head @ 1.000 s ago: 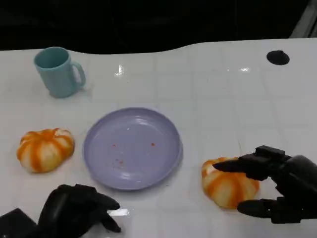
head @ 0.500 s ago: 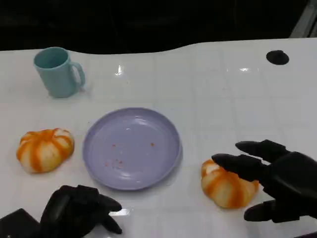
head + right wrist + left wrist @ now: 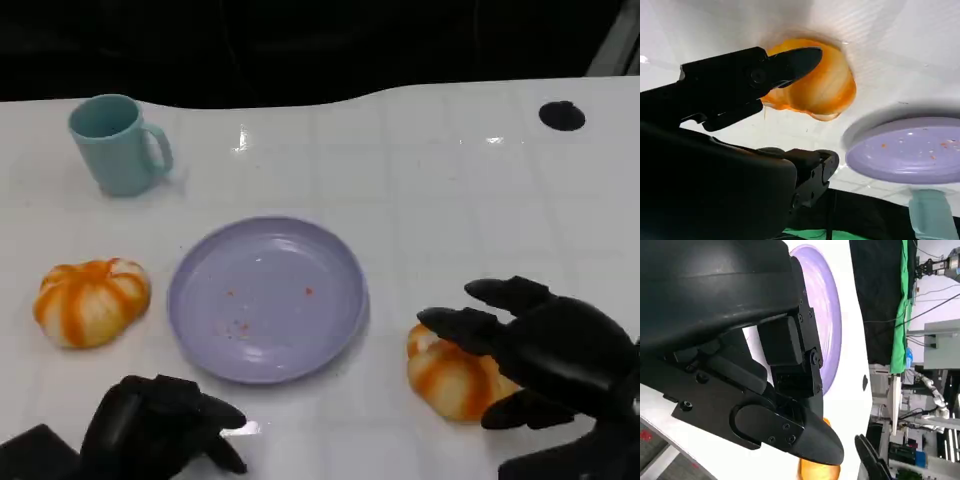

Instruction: Grasp the bread from the table and place it into the plate.

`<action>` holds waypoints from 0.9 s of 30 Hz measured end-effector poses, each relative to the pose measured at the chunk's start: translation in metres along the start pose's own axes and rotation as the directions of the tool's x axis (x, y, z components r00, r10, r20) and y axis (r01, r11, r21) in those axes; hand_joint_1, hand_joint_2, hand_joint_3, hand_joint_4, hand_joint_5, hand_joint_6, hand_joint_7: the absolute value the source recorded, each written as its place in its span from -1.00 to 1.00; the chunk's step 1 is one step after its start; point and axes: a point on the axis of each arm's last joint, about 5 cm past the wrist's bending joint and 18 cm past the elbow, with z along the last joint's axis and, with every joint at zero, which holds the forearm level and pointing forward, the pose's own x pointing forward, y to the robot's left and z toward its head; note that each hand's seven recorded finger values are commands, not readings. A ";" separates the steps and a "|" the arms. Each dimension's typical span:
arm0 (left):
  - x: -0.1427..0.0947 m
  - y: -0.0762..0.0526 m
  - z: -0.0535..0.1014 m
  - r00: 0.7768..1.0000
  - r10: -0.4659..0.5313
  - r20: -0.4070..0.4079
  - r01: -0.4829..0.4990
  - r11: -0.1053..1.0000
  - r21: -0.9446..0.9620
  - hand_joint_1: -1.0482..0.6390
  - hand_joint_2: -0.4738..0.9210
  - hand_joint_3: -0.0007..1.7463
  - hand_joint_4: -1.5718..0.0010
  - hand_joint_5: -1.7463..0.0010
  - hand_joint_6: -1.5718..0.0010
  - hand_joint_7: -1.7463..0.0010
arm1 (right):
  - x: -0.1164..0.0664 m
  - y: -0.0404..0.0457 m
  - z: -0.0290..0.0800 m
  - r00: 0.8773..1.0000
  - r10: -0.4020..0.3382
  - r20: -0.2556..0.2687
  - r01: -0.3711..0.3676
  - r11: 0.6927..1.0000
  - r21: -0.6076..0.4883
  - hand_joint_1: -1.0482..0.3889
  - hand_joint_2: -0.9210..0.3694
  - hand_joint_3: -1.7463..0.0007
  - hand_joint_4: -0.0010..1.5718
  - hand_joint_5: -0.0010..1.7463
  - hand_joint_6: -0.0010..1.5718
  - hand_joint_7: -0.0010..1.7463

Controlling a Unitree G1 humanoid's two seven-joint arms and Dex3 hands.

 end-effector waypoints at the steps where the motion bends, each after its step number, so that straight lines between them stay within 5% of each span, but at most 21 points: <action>1: 0.000 0.000 0.000 1.000 -0.001 0.001 0.001 1.000 0.000 -1.00 0.96 -1.00 -0.90 0.23 -1.00 0.74 | 0.002 0.0010 0.000 1.000 0.006 -0.005 -0.006 1.000 0.000 -0.33 -0.98 1.00 -0.91 -0.78 -0.71 -0.99; 17: 0.001 -0.002 0.001 1.000 -0.002 0.008 0.002 1.000 -0.005 -1.00 0.95 -1.00 -0.89 0.22 -1.00 0.74 | 0.023 0.0083 -0.001 0.990 0.132 -0.049 -0.133 0.991 -0.029 -0.25 -0.95 1.00 -0.86 -0.82 -0.68 -0.98; 21: 0.001 -0.002 0.001 1.000 -0.003 0.010 0.003 1.000 -0.007 -1.00 0.95 -1.00 -0.89 0.22 -1.00 0.74 | 0.027 0.0103 -0.001 0.988 0.149 -0.044 -0.151 0.988 -0.039 -0.05 -0.98 0.98 -0.37 -0.80 -0.32 -0.93; 22: 0.001 -0.002 0.001 1.000 -0.003 0.011 0.003 1.000 -0.007 -1.00 0.96 -1.00 -0.89 0.22 -1.00 0.73 | 0.028 0.0112 -0.001 0.988 0.147 -0.041 -0.149 0.988 -0.039 0.05 -0.99 0.93 -0.01 -0.71 -0.06 -0.87; 24: 0.001 -0.002 0.002 1.000 -0.002 0.014 0.002 1.000 -0.005 -1.00 0.96 -1.00 -0.89 0.22 -1.00 0.74 | 0.030 0.0134 -0.002 0.992 0.123 -0.031 -0.123 0.992 -0.011 0.15 -1.00 0.85 0.29 -0.42 0.30 -0.84; 26: 0.001 -0.002 0.002 1.000 -0.001 0.015 0.001 1.000 -0.004 -1.00 0.96 -1.00 -0.89 0.22 -1.00 0.74 | 0.032 0.0149 -0.004 0.997 0.076 -0.021 -0.076 0.997 0.031 0.18 -1.00 0.76 0.22 0.37 0.58 -0.81; 27: 0.001 -0.002 0.002 1.000 -0.001 0.016 0.001 1.000 -0.004 -1.00 0.95 -1.00 -0.89 0.22 -1.00 0.74 | 0.033 0.0157 -0.004 0.999 0.052 -0.016 -0.051 0.998 0.048 0.18 -1.00 0.71 0.13 0.66 0.55 -0.60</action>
